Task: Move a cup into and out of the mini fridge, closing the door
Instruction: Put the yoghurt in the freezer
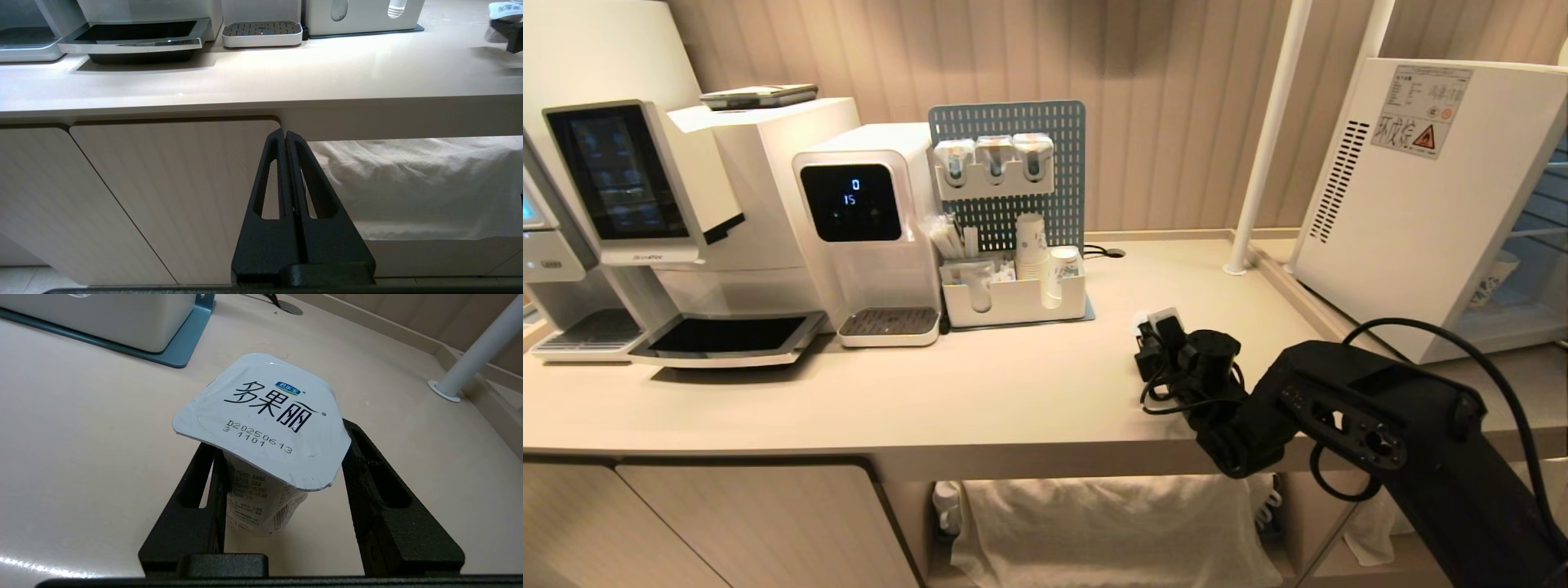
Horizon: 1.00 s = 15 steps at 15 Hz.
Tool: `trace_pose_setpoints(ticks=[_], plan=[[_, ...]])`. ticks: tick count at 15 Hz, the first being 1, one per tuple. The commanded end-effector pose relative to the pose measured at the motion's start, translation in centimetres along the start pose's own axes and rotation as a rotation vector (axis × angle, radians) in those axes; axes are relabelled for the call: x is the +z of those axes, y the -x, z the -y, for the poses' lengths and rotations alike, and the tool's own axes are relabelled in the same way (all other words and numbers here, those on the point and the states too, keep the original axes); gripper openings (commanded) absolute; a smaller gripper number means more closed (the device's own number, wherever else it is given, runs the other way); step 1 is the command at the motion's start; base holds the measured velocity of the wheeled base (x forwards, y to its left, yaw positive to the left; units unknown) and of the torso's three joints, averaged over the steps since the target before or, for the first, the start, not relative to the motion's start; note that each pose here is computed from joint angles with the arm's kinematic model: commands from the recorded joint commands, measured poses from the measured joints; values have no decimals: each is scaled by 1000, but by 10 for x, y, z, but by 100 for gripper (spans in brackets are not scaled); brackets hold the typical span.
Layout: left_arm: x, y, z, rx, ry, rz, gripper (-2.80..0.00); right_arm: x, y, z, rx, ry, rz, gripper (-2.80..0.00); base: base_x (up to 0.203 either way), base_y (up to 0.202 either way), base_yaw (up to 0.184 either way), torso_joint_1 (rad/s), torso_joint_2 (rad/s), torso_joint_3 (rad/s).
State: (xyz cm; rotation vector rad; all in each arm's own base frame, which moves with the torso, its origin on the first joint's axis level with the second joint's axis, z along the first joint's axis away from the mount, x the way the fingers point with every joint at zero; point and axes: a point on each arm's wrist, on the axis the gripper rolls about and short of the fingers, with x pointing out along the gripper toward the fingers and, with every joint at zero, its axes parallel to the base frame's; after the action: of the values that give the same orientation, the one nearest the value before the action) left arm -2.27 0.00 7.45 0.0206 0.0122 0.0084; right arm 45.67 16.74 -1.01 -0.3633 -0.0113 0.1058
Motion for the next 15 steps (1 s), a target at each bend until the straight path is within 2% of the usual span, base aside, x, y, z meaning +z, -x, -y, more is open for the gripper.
trace_pose_setpoints(ticks=[1, 4, 8, 11, 15], plan=[[0, 0, 0, 1, 0, 0, -280, 44, 19, 27, -31, -16, 52, -280, 0, 0, 0, 0, 0, 0], [0, 0, 0, 1, 2, 1, -280, 100, 79, 76, -95, -39, 108, -280, 0, 0, 0, 0, 0, 0], [0, 0, 0, 2, 12, 1, -280, 162, 189, 139, -294, -95, 202, -280, 0, 0, 0, 0, 0, 0], [0, 0, 0, 2, 24, 3, -280, 182, 282, 172, -444, -143, 262, -280, 0, 0, 0, 0, 0, 0], [0, 0, 0, 2, 24, 3, -280, 181, 399, 198, -656, -224, 327, -280, 0, 0, 0, 0, 0, 0]])
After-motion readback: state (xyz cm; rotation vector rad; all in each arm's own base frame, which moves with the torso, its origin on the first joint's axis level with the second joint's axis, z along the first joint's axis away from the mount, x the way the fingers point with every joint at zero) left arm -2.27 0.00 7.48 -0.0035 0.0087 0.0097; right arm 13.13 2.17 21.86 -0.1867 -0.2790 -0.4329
